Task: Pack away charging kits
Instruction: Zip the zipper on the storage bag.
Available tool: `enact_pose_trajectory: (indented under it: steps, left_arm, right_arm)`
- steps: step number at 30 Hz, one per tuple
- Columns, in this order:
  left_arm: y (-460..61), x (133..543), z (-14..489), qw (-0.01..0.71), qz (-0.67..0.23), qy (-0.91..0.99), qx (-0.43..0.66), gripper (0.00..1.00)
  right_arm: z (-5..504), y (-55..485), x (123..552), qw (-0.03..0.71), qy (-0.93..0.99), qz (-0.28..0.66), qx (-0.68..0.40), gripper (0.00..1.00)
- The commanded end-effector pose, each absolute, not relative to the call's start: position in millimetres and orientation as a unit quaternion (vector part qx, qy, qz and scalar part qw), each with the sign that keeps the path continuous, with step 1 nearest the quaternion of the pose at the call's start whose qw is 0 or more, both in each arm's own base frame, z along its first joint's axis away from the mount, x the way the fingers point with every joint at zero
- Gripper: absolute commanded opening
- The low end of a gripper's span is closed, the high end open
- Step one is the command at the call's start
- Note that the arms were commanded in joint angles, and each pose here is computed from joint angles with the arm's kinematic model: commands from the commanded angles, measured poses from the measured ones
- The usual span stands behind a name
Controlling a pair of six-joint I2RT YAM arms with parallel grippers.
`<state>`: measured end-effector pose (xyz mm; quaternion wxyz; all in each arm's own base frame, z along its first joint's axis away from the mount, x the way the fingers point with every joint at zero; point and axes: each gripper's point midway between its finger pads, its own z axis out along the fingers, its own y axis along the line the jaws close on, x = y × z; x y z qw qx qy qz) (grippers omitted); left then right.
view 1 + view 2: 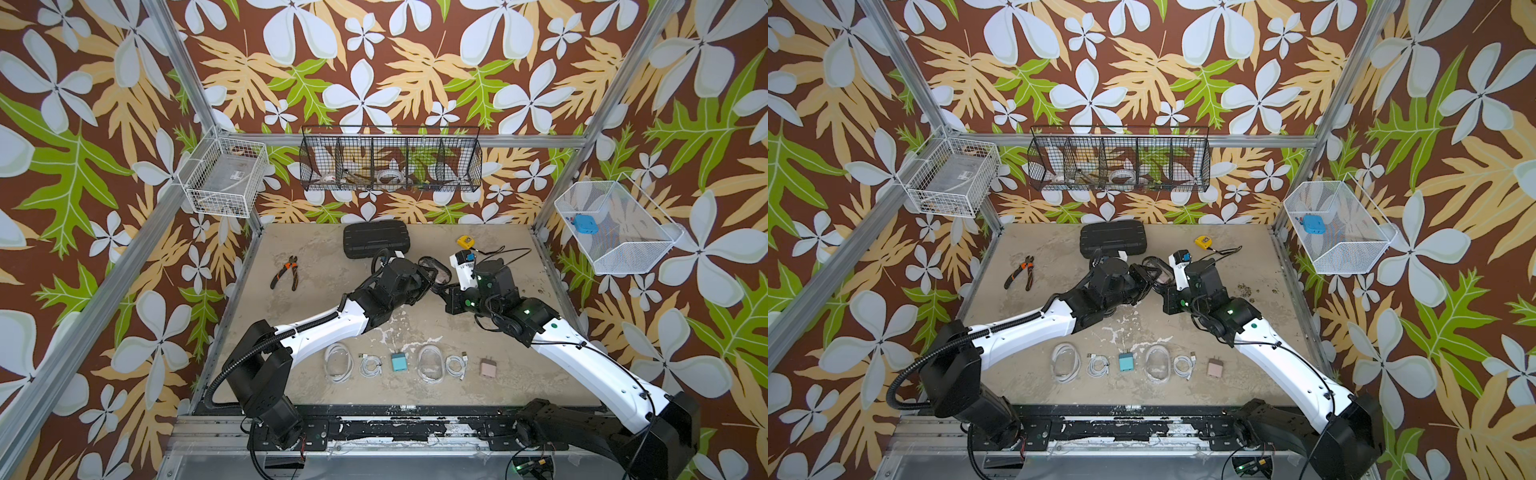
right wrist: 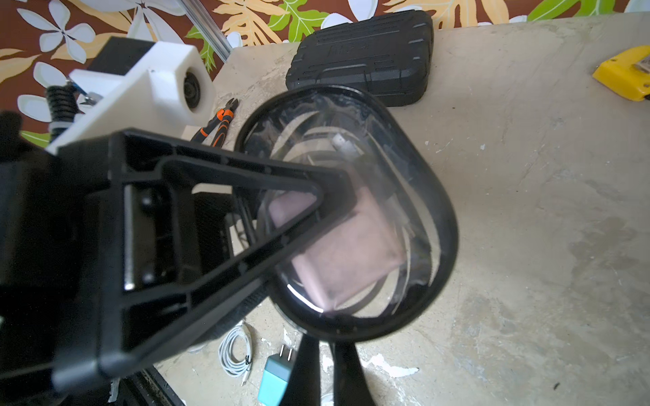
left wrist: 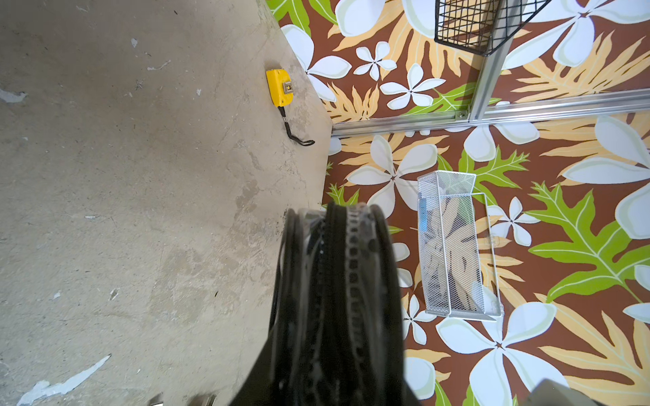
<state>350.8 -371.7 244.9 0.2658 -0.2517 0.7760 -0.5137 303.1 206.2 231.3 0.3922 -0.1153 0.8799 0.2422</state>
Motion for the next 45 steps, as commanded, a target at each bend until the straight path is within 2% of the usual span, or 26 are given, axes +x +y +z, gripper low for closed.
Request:
enact_pose_trajectory:
  steps: [1, 12, 22, 26, 32, 34, 36, 39, 42, 45]
  left_arm:
    - [-369, 353, 258, 0.285, -0.516, 0.771, -0.240, 0.00]
    - [-370, 353, 253, 0.280, -0.516, 0.781, -0.214, 0.00]
    - [-358, 341, 266, 0.235, -0.570, 0.780, -0.108, 0.00]
    - [-356, 325, 272, 0.202, -0.597, 0.775, -0.037, 0.00]
    - [-355, 301, 281, 0.188, -0.611, 0.766, 0.075, 0.00]
    - [-352, 289, 287, 0.189, -0.623, 0.750, 0.115, 0.00]
    - [-351, 273, 293, 0.176, -0.638, 0.731, 0.167, 0.00]
    - [-350, 256, 294, 0.158, -0.642, 0.718, 0.219, 0.00]
    - [-348, 246, 292, 0.154, -0.643, 0.710, 0.242, 0.00]
    - [-346, 244, 288, 0.158, -0.640, 0.711, 0.245, 0.00]
  right_arm:
    - [214, 177, 305, 0.386, 0.903, 0.158, -0.105, 0.00]
    - [202, 162, 302, 0.356, 0.916, 0.130, -0.131, 0.00]
    - [212, 124, 328, 0.385, 0.914, 0.066, -0.115, 0.00]
    - [231, 144, 332, 0.408, 0.897, 0.107, -0.132, 0.00]
    - [280, 181, 315, 0.409, 0.857, 0.257, -0.179, 0.01]
    - [302, 186, 306, 0.414, 0.836, 0.304, -0.191, 0.15]
    - [322, 189, 294, 0.411, 0.816, 0.355, -0.199, 0.35]
    - [329, 194, 283, 0.392, 0.799, 0.412, -0.196, 0.55]
    - [325, 210, 268, 0.348, 0.778, 0.478, -0.215, 0.63]
    - [317, 213, 265, 0.336, 0.776, 0.487, -0.220, 0.67]
